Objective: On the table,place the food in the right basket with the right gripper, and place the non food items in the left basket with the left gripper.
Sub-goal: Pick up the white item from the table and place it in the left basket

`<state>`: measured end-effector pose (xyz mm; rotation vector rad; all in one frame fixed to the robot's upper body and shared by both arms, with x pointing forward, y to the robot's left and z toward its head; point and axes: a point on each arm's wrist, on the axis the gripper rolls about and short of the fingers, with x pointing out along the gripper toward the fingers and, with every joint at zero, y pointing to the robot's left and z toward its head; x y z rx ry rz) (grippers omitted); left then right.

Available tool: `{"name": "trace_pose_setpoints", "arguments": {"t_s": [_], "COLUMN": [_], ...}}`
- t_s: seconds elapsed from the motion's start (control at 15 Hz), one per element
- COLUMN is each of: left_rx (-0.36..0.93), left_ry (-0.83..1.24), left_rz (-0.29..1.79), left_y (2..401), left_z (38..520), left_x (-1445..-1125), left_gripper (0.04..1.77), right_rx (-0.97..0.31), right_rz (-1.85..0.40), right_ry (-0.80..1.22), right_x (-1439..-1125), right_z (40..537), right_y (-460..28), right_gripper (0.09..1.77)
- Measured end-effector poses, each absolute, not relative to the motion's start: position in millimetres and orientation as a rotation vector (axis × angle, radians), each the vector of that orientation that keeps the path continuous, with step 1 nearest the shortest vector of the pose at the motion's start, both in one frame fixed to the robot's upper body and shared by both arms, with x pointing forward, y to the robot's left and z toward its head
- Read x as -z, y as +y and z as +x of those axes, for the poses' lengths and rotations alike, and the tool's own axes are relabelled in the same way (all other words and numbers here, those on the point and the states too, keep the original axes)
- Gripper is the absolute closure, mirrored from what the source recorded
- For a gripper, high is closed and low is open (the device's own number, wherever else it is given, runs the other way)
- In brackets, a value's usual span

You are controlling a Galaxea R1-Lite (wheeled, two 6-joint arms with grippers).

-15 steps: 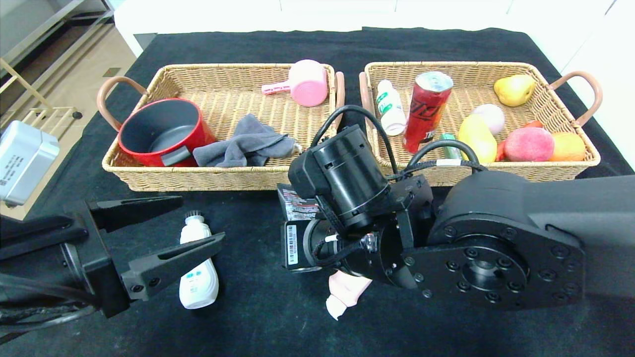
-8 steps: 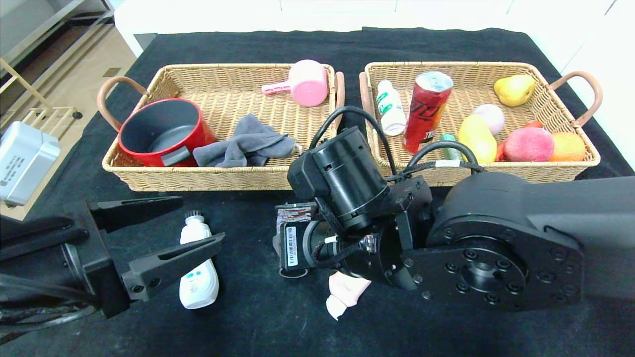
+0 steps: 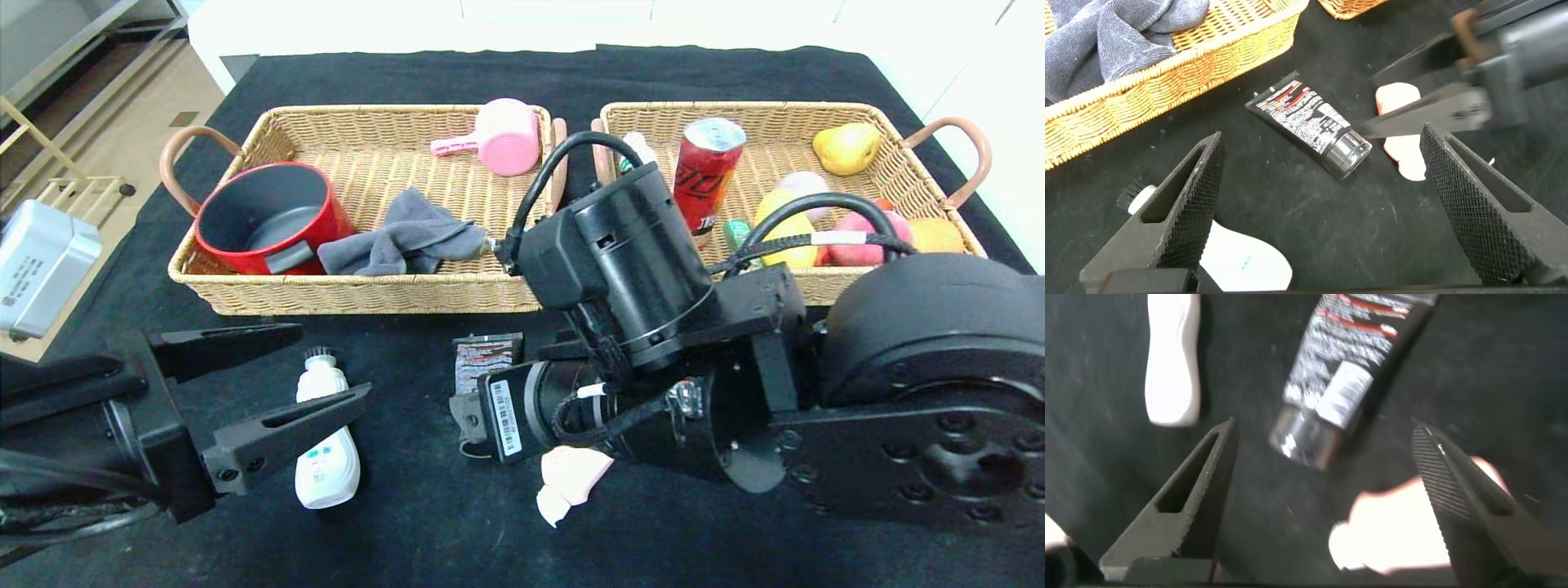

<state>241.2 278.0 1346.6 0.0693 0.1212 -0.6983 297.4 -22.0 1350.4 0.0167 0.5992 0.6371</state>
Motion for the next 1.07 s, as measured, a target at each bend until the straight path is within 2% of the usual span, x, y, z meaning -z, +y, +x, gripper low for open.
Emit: {"name": "trace_pose_setpoints", "arguments": {"t_s": [0.6,1.07], "left_rx": [0.697,0.698], "left_ry": [0.138,0.156], "left_rz": [0.067,0.067], "left_y": [277,276], "left_z": [243,244], "left_x": [-1344,-1342], "left_gripper": [0.09,0.09], "right_rx": [-0.695,-0.872], "right_rz": [-0.293,-0.362], "right_ry": [0.547,0.435], "right_x": [-1363,-1377], "right_z": [268,231], "right_y": [-95,-204], "right_gripper": [0.2,0.17]}}
